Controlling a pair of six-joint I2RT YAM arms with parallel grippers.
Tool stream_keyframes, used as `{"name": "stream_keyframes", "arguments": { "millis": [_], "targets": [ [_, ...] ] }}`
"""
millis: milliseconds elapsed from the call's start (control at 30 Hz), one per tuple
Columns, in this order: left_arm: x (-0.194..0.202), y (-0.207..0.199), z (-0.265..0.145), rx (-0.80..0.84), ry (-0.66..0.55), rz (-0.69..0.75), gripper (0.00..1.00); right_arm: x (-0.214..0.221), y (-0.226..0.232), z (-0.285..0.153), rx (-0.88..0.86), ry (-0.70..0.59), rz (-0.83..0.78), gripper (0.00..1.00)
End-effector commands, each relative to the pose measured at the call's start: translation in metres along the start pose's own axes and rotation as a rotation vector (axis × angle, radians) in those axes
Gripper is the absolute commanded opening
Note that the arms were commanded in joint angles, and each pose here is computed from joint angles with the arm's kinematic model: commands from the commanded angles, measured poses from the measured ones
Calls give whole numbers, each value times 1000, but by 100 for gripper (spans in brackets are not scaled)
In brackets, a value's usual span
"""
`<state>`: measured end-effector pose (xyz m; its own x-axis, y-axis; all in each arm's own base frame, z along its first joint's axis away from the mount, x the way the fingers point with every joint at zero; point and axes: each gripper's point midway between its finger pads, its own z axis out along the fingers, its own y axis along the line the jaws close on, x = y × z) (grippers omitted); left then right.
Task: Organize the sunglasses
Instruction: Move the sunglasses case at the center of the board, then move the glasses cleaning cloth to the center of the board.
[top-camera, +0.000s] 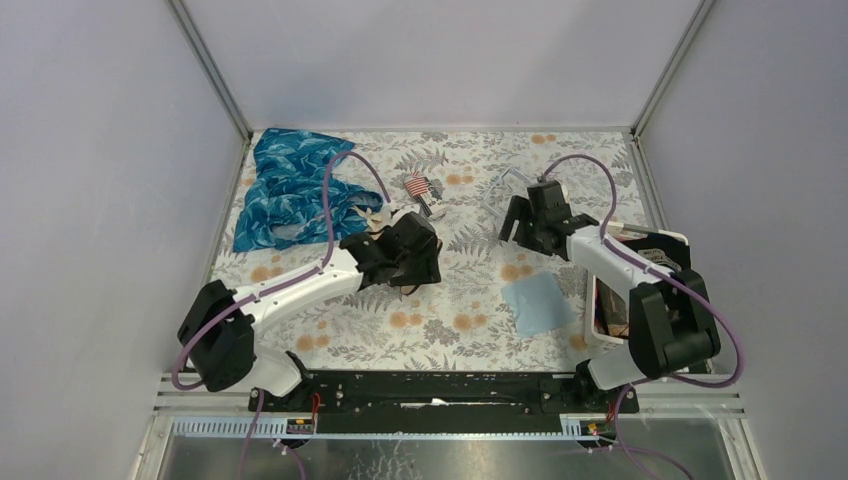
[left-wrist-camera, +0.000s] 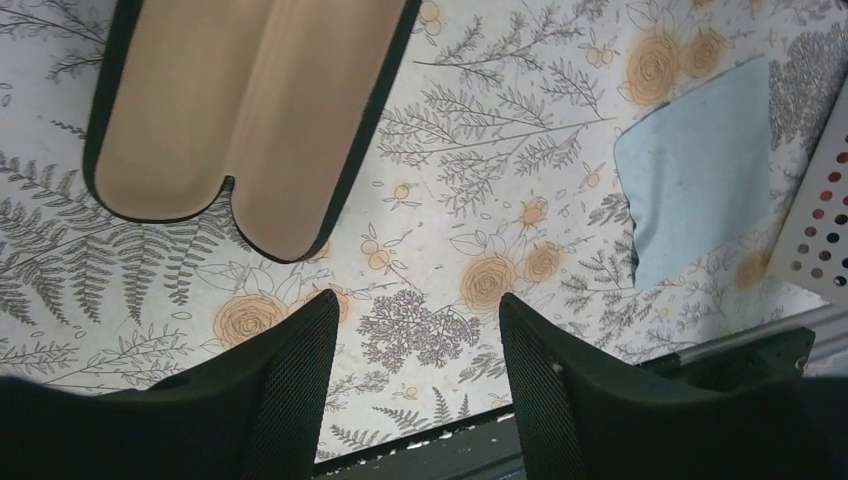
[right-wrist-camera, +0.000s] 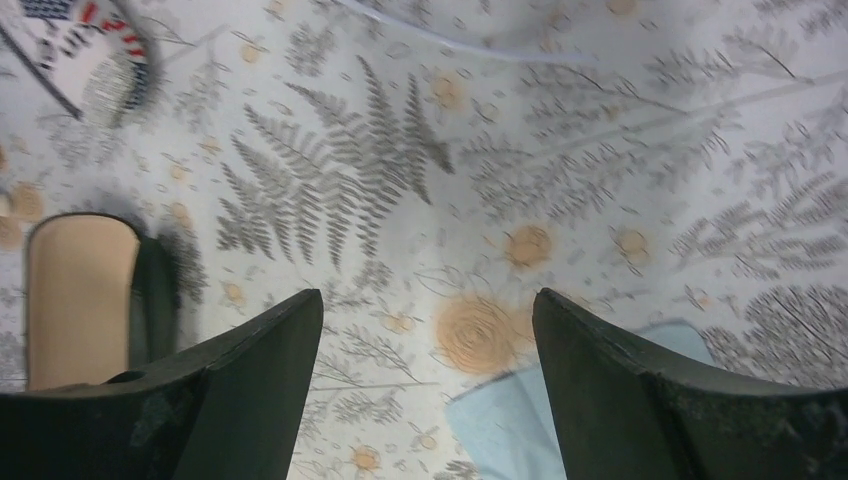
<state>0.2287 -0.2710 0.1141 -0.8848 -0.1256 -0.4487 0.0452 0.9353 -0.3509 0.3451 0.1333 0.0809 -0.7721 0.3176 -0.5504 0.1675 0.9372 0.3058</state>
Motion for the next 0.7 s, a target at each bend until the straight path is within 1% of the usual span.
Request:
{"name": "stream_keyframes", "arguments": {
  "millis": [0, 100, 200, 267, 333, 433, 567, 667],
  "targets": [
    [-9, -24, 1, 84, -17, 45, 65, 23, -28, -15, 39, 34, 24, 81],
    [-9, -29, 5, 98, -6, 56, 65, 51, -32, -20, -2, 102, 18, 74],
    [-8, -34, 9, 106, 4, 66, 65, 83, -32, -23, -65, 180, 30, 63],
    [-7, -36, 11, 108, 10, 70, 65, 97, -36, -25, -74, 203, 31, 56],
    [-5, -36, 12, 109, 14, 70, 65, 104, -39, -28, -75, 208, 24, 52],
    [-3, -37, 15, 113, 20, 67, 65, 109, -40, -30, -79, 208, 0, 48],
    [-1, -39, 18, 116, 28, 62, 65, 113, -30, -28, -105, 227, -28, 47],
    [-1, -40, 18, 120, 29, 59, 65, 114, -19, -27, -118, 215, -52, 47]
  ]
}}
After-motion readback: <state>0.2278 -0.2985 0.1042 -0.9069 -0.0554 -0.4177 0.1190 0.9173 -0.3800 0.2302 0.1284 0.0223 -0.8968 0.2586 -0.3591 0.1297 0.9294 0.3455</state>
